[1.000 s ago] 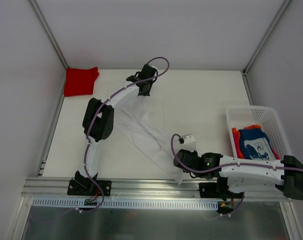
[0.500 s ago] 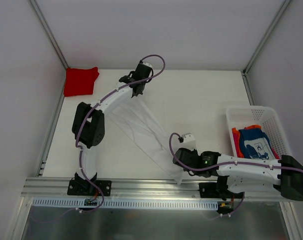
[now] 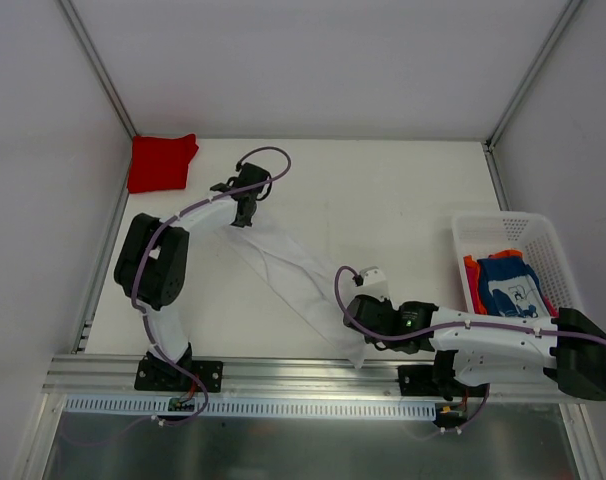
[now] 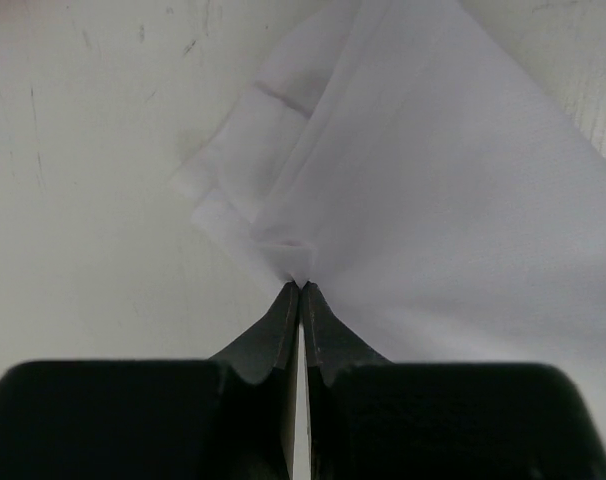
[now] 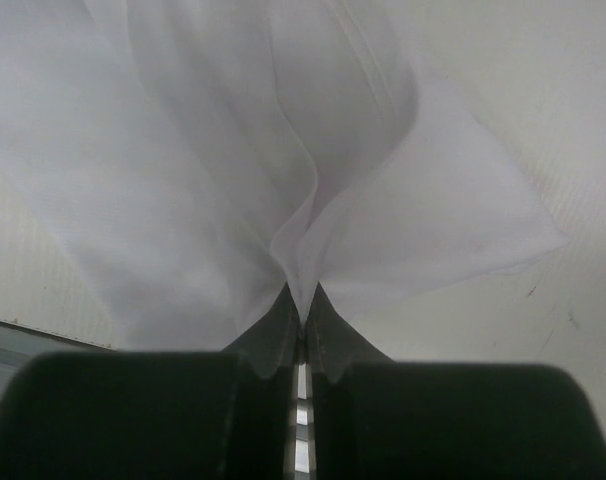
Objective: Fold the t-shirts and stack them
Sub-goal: Fold the tshirt
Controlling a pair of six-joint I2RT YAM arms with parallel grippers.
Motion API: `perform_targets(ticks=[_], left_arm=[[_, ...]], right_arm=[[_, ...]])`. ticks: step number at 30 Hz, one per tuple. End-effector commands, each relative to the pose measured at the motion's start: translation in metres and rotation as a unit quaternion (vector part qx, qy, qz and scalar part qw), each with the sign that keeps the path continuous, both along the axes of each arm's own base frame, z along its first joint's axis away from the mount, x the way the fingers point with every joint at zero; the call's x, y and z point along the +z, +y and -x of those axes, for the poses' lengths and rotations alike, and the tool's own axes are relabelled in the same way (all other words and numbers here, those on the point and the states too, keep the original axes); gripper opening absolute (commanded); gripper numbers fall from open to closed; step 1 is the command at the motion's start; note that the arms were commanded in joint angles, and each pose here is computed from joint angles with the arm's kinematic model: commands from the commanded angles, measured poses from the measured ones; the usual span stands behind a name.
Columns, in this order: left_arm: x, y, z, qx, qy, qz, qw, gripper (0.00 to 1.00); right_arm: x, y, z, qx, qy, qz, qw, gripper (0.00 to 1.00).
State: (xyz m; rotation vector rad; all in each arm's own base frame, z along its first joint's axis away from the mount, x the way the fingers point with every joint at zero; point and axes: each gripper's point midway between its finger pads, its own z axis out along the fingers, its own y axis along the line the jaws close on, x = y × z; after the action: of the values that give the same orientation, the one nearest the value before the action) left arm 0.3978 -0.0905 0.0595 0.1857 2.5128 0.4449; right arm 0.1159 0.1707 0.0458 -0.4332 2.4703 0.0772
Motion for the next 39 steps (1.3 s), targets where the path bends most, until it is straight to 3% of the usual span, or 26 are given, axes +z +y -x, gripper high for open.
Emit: perform_targets(ticks=[1, 15, 21, 27, 39], left_arm=[[0.040, -0.003, -0.014, 0.016, -0.071, 0.038, 0.997, 0.00], [0.055, 0.035, -0.007, 0.051, -0.093, 0.049, 0.993, 0.00], [0.043, 0.043, -0.005, 0.061, -0.087, 0.059, 0.993, 0.00], [0.037, 0.043, -0.005, 0.060, -0.082, 0.063, 0.993, 0.00], [0.017, 0.054, -0.003, 0.071, -0.057, 0.042, 0.995, 0.00]], right_arm=[[0.009, 0.008, -0.001, 0.001, 0.002, -0.017, 1.000, 0.01], [0.010, -0.022, 0.018, -0.018, 0.027, -0.023, 0.999, 0.01], [0.019, -0.034, 0.020, -0.035, 0.016, -0.068, 0.997, 0.00], [0.016, -0.040, 0.028, -0.037, 0.034, -0.061, 0.997, 0.00], [0.002, -0.007, 0.042, -0.013, 0.070, -0.106, 0.992, 0.01]])
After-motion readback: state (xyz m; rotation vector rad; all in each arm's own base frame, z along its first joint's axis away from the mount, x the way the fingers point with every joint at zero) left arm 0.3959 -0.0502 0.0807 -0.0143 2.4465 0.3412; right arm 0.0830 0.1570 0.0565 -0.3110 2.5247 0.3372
